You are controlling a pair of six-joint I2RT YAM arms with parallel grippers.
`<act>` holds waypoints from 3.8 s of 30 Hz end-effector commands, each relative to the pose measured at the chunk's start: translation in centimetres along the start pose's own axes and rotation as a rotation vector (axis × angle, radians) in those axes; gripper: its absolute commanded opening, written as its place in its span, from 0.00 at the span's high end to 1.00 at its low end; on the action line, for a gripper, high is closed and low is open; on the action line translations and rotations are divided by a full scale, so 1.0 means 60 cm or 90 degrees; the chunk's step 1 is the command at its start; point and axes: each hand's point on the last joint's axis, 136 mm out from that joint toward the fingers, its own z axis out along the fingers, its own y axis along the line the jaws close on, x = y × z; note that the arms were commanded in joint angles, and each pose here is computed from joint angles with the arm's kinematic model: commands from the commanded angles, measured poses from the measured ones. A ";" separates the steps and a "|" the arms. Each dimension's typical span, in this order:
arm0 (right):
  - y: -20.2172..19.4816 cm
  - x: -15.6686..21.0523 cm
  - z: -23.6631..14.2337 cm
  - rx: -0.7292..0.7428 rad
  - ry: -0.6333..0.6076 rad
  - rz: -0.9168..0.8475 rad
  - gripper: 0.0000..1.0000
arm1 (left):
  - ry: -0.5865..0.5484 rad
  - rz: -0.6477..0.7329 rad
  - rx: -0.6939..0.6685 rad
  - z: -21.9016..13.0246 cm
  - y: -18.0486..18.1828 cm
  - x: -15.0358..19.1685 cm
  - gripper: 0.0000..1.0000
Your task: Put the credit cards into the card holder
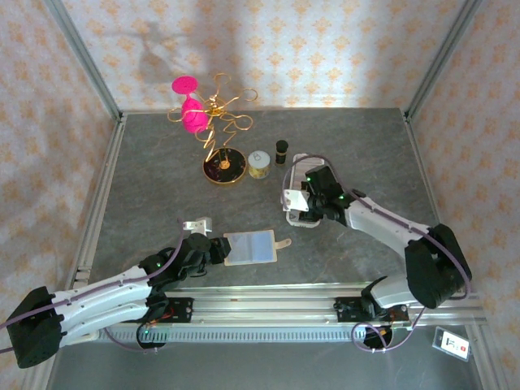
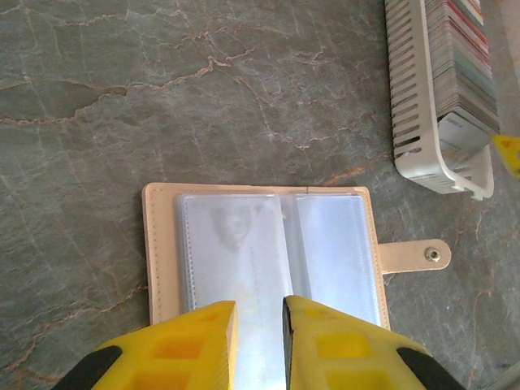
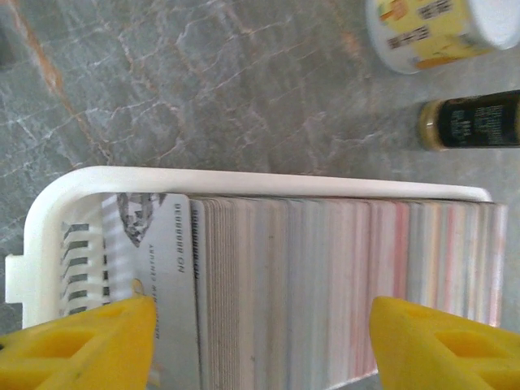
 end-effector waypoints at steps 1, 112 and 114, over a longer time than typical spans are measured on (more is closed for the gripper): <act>0.006 0.000 0.014 -0.025 0.012 0.004 0.32 | -0.004 -0.006 -0.004 0.003 0.008 0.000 0.77; 0.161 -0.218 -0.010 -0.361 -0.214 1.125 1.00 | 0.148 0.158 -0.224 0.056 0.053 0.037 0.57; 0.164 -0.221 -0.005 -0.364 -0.211 1.128 1.00 | 0.147 0.156 -0.225 0.055 0.056 0.039 0.58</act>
